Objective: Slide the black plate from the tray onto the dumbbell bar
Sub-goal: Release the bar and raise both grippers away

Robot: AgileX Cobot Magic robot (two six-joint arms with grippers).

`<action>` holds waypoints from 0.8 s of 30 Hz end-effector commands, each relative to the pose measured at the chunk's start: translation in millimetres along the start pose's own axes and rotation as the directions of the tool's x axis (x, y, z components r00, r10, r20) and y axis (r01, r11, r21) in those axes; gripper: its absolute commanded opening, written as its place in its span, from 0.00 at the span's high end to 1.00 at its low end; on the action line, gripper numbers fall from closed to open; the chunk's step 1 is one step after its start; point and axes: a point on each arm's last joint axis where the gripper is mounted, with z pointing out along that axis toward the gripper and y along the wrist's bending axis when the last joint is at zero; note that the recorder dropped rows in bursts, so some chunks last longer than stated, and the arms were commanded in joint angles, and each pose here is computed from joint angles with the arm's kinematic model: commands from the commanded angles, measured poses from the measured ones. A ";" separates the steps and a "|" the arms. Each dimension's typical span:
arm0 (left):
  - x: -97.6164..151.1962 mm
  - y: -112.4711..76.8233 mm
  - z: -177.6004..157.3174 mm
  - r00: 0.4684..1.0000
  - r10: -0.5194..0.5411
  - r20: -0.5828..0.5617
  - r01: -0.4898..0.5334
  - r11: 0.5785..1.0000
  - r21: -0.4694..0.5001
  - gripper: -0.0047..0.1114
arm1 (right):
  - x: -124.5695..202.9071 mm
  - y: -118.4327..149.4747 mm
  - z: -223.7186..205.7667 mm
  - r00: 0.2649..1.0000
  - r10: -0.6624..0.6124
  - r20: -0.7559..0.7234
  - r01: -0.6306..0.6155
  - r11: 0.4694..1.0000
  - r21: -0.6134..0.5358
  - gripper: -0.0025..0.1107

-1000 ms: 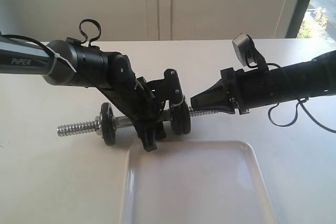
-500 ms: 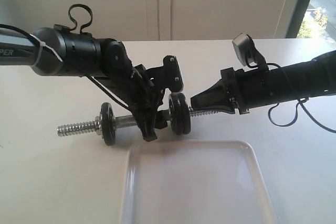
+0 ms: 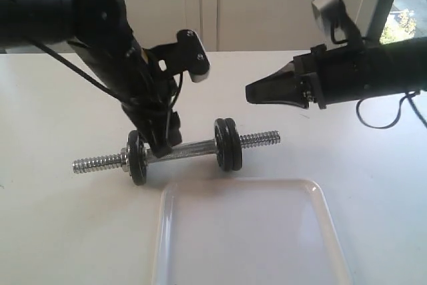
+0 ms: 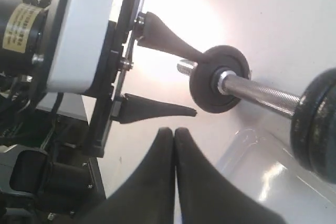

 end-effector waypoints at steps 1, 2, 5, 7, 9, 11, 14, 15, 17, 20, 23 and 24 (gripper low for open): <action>15.7 -15.8 -54.7 0.990 -0.111 -0.090 0.115 0.993 0.040 0.64 | 3.0 52.5 -23.2 0.989 -0.146 0.014 0.146 0.989 0.015 0.98; 19.0 -19.5 -68.3 0.989 -0.122 -0.083 0.126 0.991 0.036 0.71 | 6.7 66.2 -29.3 0.984 -0.181 0.003 0.181 0.983 0.029 0.98; 29.6 -33.2 -107.4 0.982 -0.190 -0.016 0.190 0.982 0.018 0.94 | 18.9 97.5 -48.0 0.966 -0.257 -0.016 0.256 0.951 0.171 0.98; 42.7 -40.4 -132.9 0.956 -0.292 0.017 0.293 0.955 -0.041 0.96 | 26.3 116.8 -61.8 0.954 -0.300 -0.011 0.291 0.913 0.287 0.98; 60.1 -47.0 -158.1 0.927 -0.371 0.051 0.374 0.919 -0.126 0.96 | 35.1 138.7 -78.6 0.930 -0.366 -0.010 0.337 0.845 0.415 0.98; 81.6 -58.2 -181.8 0.894 -0.434 0.115 0.448 0.873 -0.193 0.96 | 44.5 160.6 -94.0 0.911 -0.411 0.030 0.338 0.786 0.518 0.98; 112.4 -80.2 -209.3 0.827 -0.500 0.256 0.553 0.805 -0.215 0.96 | 57.8 181.2 -111.9 0.878 -0.469 0.092 0.310 0.704 0.639 0.98; 120.6 -86.4 -212.8 0.810 -0.508 0.293 0.574 0.791 -0.211 0.96 | 61.5 187.7 -116.5 0.863 -0.491 0.116 0.301 0.686 0.663 0.98; 136.0 -97.7 -223.0 0.769 -0.496 0.404 0.606 0.766 -0.212 0.96 | 66.8 195.3 -120.8 0.839 -0.527 0.140 0.304 0.665 0.682 0.98; 152.5 -109.1 -230.9 0.732 -0.481 0.483 0.631 0.746 -0.213 0.96 | 68.2 199.4 -122.9 0.827 -0.542 0.151 0.306 0.657 0.689 0.98; 167.6 -121.6 -240.2 0.717 -0.492 0.495 0.645 0.738 -0.201 0.96 | 68.6 199.6 -122.5 0.838 -0.517 0.173 0.279 0.680 0.678 0.98; 169.1 -122.8 -241.6 0.714 -0.490 0.500 0.646 0.737 -0.200 0.96 | 68.6 199.6 -122.5 0.838 -0.517 0.173 0.279 0.680 0.678 0.98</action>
